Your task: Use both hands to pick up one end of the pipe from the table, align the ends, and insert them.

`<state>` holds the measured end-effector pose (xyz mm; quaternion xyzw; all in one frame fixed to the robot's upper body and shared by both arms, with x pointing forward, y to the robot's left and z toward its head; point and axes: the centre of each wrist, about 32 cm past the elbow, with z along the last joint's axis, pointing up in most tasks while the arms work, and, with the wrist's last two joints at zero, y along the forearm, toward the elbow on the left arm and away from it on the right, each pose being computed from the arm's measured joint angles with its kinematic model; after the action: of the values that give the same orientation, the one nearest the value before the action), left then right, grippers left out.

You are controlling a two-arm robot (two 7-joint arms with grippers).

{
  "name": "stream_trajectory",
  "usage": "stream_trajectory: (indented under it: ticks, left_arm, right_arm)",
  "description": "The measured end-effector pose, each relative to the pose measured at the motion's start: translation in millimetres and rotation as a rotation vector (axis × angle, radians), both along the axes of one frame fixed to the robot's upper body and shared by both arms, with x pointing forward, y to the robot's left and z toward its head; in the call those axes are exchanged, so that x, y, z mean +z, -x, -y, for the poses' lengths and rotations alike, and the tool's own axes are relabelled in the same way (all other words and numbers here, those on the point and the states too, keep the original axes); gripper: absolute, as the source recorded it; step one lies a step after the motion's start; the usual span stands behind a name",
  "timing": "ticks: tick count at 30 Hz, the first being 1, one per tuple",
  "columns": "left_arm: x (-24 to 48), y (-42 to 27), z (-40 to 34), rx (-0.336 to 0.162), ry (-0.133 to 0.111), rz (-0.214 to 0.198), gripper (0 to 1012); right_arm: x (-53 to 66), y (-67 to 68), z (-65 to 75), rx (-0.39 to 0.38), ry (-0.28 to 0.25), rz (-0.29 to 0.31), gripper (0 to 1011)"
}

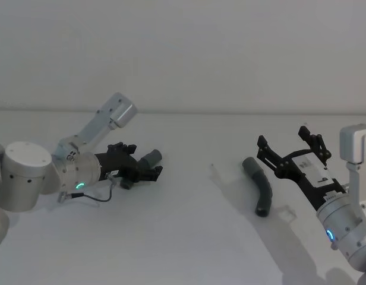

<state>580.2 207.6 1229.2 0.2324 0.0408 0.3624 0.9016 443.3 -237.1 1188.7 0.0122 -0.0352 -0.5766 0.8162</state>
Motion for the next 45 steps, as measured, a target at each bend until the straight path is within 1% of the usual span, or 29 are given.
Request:
stream_trajectory:
  ticks: [13,29,32,34,36,37,39,41,42,43,44,45]
  left_arm:
    - [0.5,-4.1,2.4,0.006,-0.008,-0.032,1000]
    - [1.3,-3.9,3.6,0.015,-0.025,-0.068,1000]
    - [1.4,-3.7,3.7,0.016,-0.027,-0.072,966]
    - [1.8,-3.6,3.8,0.016,-0.027,-0.074,916]
    - [1.8,-3.5,3.9,0.016,-0.028,-0.076,891]
    - [1.9,-3.4,3.9,0.016,-0.028,-0.077,846]
    - [2.0,-3.4,4.0,0.016,-0.029,-0.078,809]
    - [2.0,-3.3,4.1,0.016,-0.029,-0.079,739]
    - [2.1,-3.3,4.1,0.016,-0.029,-0.080,727]
    - [2.1,-3.2,4.1,0.016,-0.029,-0.081,685]
    - [2.1,-3.2,4.1,0.016,-0.029,-0.081,685]
    - [2.1,-3.2,4.1,0.016,-0.030,-0.082,636]
  right_arm:
    - [0.0,0.0,0.0,0.000,0.000,0.000,1001]
    - [0.0,0.0,0.0,0.000,0.000,0.000,1001]
    - [0.0,0.0,0.0,0.000,0.000,0.000,1001]
    - [0.0,0.0,0.0,0.000,0.000,0.000,1001]
    - [0.0,0.0,0.0,0.000,0.000,0.000,1001]
    - [0.0,0.0,0.0,0.000,0.000,0.000,1001]
    - [0.0,0.0,0.0,0.000,0.000,0.000,1001]
    - [0.0,0.0,0.0,0.000,0.000,0.000,1001]
    - [0.0,0.0,0.0,0.000,0.000,0.000,1001]
    - [0.0,0.0,0.0,0.000,0.000,0.000,1001]
    - [0.0,0.0,0.0,0.000,0.000,0.000,1001]
    - [0.0,0.0,0.0,0.000,0.000,0.000,1001]
